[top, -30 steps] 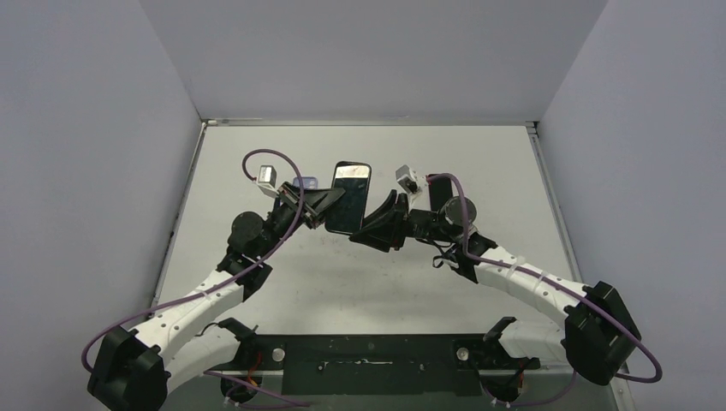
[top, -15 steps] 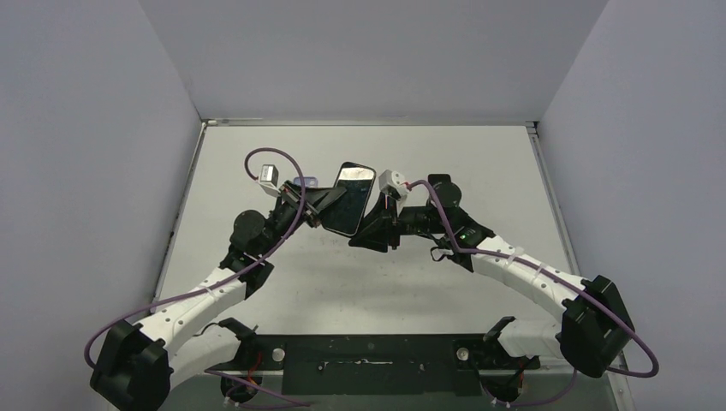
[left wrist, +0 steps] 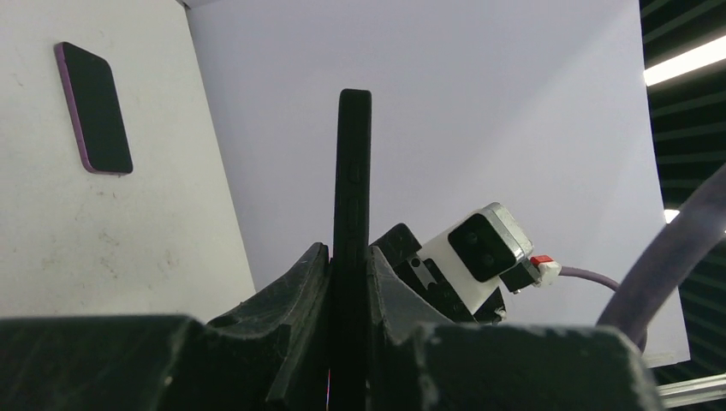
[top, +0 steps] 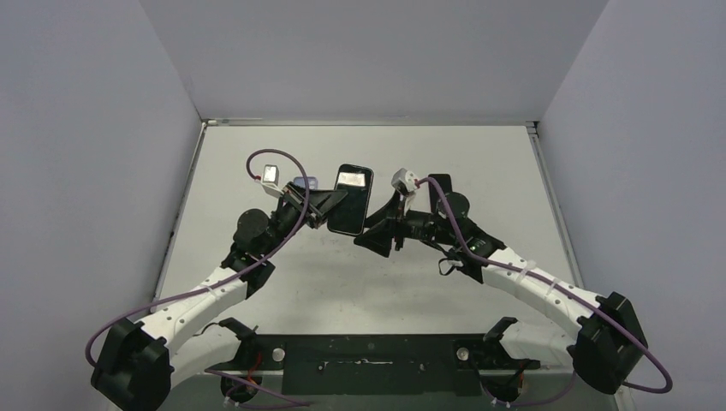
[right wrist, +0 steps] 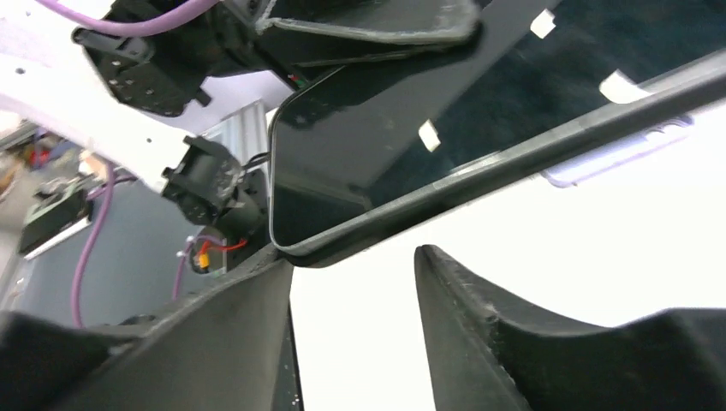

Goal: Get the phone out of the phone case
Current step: Remove the phone case from the phone.

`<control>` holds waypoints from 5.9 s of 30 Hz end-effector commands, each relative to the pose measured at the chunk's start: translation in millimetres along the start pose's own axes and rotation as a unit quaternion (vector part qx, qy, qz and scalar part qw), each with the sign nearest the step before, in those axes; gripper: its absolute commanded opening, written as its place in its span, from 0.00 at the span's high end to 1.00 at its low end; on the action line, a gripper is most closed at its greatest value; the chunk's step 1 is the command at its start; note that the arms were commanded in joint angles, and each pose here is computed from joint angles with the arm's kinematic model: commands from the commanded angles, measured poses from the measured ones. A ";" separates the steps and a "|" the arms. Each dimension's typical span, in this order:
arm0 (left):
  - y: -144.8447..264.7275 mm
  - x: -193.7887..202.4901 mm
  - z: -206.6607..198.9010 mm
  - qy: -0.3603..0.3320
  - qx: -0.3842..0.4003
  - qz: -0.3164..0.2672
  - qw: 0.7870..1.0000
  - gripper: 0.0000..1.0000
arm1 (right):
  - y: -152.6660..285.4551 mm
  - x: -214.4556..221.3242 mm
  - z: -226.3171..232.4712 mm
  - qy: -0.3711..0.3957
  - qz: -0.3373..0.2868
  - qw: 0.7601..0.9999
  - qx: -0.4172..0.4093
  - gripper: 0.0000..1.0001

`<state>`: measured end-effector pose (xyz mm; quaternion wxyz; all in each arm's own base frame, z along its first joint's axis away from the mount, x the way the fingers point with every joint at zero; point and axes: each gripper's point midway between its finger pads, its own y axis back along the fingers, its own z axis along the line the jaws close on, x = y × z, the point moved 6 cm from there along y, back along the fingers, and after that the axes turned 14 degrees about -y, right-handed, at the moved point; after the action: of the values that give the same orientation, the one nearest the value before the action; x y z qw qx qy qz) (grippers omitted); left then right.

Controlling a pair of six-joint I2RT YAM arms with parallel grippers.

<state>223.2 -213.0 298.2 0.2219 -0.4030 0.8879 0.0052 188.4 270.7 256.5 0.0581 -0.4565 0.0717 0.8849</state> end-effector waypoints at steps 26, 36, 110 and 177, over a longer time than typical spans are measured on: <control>2.1 -9.2 -30.7 -0.060 0.075 -0.037 0.995 1.00 | 19.3 -28.6 15.1 -0.248 -0.201 0.946 0.062 0.24; 6.8 -0.5 -40.4 -0.064 0.112 -0.012 0.992 1.00 | 15.1 -57.1 3.8 -0.217 -0.214 0.952 0.016 0.39; -1.8 -45.7 -27.4 0.002 0.038 -0.130 0.991 1.00 | 23.5 -31.1 31.2 -0.212 -0.276 0.937 -0.045 0.07; -8.4 -38.7 -25.7 -0.077 0.046 0.014 0.996 1.00 | 36.2 13.0 -49.9 -0.110 -0.055 0.975 0.183 0.23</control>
<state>253.3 -203.6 288.7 0.2050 -0.3954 0.8942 0.0445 219.1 247.5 222.1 0.1675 -0.3627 0.1500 0.9044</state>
